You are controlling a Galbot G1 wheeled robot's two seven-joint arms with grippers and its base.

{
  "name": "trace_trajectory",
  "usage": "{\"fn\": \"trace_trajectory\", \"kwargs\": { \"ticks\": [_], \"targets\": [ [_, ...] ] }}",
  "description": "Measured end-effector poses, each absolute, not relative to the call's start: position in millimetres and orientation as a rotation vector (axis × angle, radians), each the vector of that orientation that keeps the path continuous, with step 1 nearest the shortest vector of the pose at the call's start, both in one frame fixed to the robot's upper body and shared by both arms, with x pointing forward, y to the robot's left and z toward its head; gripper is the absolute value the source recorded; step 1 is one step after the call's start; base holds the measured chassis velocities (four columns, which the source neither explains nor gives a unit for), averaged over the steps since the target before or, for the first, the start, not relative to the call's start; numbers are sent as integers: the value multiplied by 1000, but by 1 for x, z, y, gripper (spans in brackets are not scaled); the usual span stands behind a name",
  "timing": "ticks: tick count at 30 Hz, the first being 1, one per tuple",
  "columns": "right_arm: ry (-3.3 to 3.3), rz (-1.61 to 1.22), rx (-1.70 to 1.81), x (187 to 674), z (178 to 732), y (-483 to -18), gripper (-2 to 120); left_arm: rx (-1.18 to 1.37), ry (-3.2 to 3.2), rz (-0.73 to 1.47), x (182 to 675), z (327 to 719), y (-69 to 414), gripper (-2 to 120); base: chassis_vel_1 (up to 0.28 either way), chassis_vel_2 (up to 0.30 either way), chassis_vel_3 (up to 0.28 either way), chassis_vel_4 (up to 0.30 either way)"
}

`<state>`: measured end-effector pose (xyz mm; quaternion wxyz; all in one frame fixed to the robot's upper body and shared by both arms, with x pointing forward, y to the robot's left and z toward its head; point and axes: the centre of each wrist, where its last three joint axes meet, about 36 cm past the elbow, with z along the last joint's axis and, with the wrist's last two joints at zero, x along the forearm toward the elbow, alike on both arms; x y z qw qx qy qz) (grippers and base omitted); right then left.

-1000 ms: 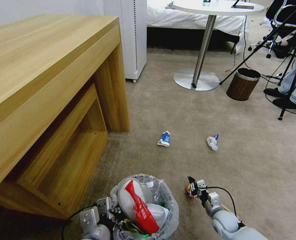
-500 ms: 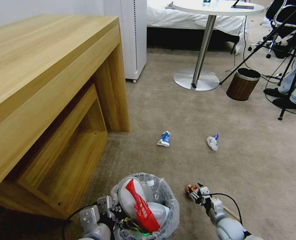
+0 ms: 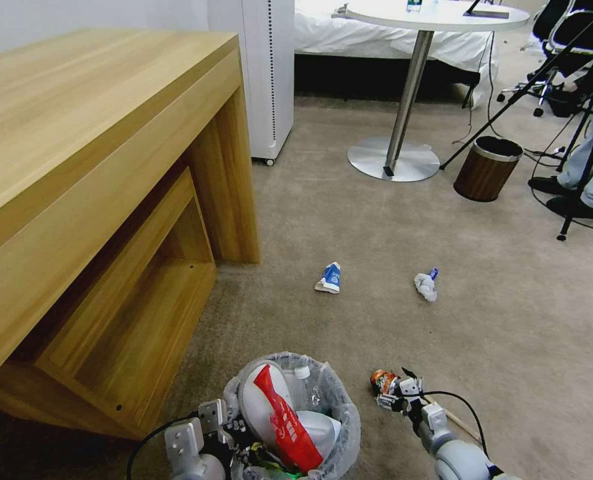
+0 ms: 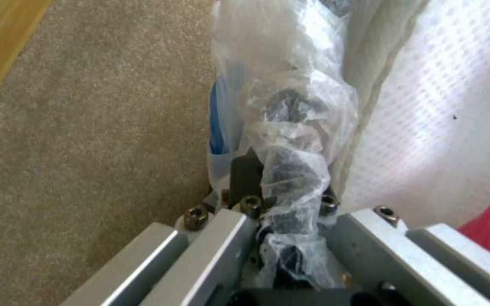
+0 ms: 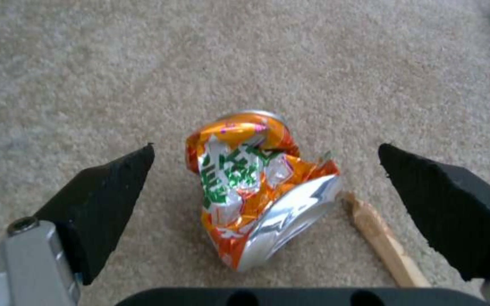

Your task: Pick up the trash bin and place the garbage on the floor into it.

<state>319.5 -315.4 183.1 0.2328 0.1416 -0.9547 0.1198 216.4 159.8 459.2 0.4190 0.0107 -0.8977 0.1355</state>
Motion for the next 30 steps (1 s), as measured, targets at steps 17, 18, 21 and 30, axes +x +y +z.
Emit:
{"fn": "trace_trajectory", "kwargs": {
  "ticks": [17,18,21,30],
  "targets": [
    [-2611,359,373,320,167,-320,100,17,-2248,332,215,458,160,0,0,0,0,0],
    [-2612,359,376,321,166,-319,100,17,-2248,332,215,458,160,0,0,0,0,0],
    [-2611,359,381,323,164,-317,100,18,-2247,331,215,458,160,0,0,0,0,0],
    [-2609,360,393,324,157,-312,100,10,-2244,329,215,457,159,0,0,0,0,0]
  ]
}}
